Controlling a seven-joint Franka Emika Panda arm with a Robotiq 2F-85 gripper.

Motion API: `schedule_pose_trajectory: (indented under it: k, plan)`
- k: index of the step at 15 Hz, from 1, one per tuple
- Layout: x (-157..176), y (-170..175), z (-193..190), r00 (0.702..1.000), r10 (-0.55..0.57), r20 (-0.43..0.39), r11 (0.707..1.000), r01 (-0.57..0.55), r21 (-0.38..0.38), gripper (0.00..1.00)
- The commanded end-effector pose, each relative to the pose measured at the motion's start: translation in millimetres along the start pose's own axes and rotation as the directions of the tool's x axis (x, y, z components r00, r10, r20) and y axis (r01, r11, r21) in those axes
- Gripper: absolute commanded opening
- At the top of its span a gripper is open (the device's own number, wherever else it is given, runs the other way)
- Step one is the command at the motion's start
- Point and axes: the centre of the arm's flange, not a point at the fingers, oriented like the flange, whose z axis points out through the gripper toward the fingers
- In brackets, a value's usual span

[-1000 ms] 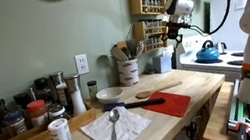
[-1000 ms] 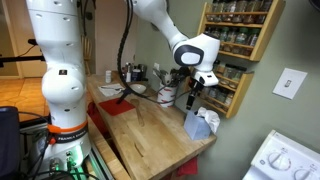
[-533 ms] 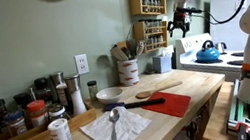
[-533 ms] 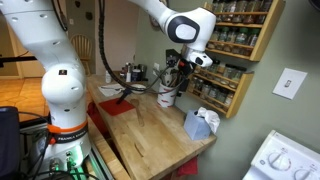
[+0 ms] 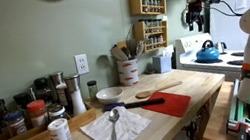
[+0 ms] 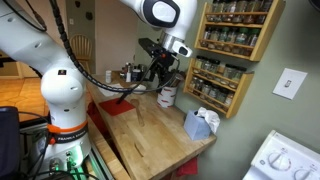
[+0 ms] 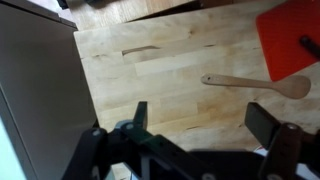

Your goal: Move the tissue box backwards

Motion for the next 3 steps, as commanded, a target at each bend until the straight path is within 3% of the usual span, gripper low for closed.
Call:
schedule_pose_trajectory:
  k: [1, 3]
  plan:
    - [-6.7, 0.3, 1.4, 1.0, -0.019, -0.004, 1.0, 0.019, 0.004, 1.0]
    - [-14.1, -0.2, 2.8, 0.999, -0.035, -0.014, 0.999, 0.036, 0.008, 1.0]
